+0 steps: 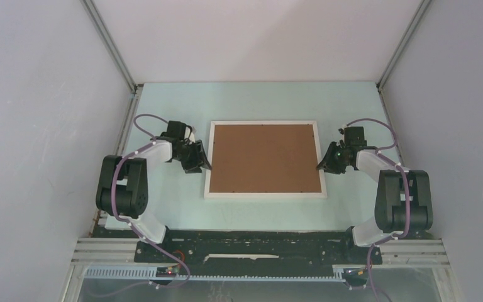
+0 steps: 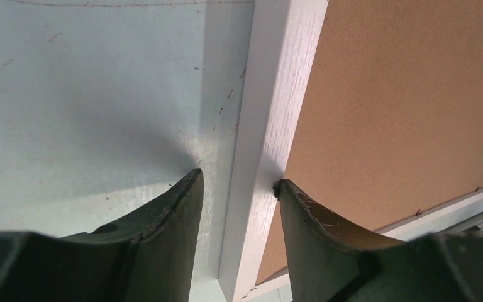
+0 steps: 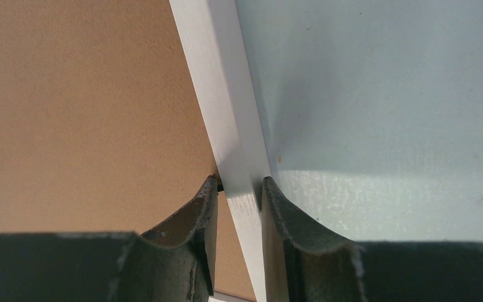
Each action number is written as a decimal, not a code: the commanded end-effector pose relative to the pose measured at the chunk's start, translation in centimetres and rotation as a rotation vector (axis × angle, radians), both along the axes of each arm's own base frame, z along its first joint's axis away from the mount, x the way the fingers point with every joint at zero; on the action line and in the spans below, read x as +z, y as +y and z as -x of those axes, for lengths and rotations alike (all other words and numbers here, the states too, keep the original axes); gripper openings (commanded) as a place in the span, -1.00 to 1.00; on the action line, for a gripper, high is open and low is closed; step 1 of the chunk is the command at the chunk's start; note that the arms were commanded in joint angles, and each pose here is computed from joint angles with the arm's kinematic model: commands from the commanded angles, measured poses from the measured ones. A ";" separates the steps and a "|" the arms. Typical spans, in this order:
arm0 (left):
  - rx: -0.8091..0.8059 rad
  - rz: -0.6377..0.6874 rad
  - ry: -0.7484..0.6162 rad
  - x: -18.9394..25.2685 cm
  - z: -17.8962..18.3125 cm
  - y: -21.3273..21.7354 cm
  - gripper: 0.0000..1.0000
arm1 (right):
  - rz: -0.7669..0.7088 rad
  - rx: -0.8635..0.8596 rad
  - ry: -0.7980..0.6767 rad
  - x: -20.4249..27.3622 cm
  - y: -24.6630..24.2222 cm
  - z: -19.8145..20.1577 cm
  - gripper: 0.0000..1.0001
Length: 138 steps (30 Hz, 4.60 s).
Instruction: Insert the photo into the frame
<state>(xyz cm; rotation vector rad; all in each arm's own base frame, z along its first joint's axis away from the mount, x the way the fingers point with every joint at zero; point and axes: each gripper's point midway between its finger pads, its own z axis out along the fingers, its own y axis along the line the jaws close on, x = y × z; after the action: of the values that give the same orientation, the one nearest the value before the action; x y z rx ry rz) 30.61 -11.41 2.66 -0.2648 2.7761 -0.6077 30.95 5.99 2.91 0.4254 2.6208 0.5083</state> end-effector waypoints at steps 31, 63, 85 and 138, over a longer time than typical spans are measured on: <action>-0.012 -0.145 0.004 -1.4 1.5 0.7 0.12 | -0.010 0.055 -0.047 1.2 1.6 -0.5 -0.63; -0.127 -0.405 -0.106 3.2 1.6 -3.7 0.22 | -0.068 0.069 -0.073 2.8 2.6 -0.4 -0.49; -0.029 0.037 -0.048 2.6 -3.1 -1.5 0.63 | -0.183 0.011 -0.149 6.6 -0.2 -7.6 0.11; 0.106 0.043 -0.314 15.6 -6.6 -3.1 0.93 | -0.057 0.025 -0.319 9.7 0.9 -17.0 0.41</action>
<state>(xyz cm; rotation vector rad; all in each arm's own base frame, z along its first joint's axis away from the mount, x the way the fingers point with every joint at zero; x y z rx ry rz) 43.08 -11.17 16.97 -0.2876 2.4860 -0.3949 39.87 9.85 12.32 0.3490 2.4068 0.6782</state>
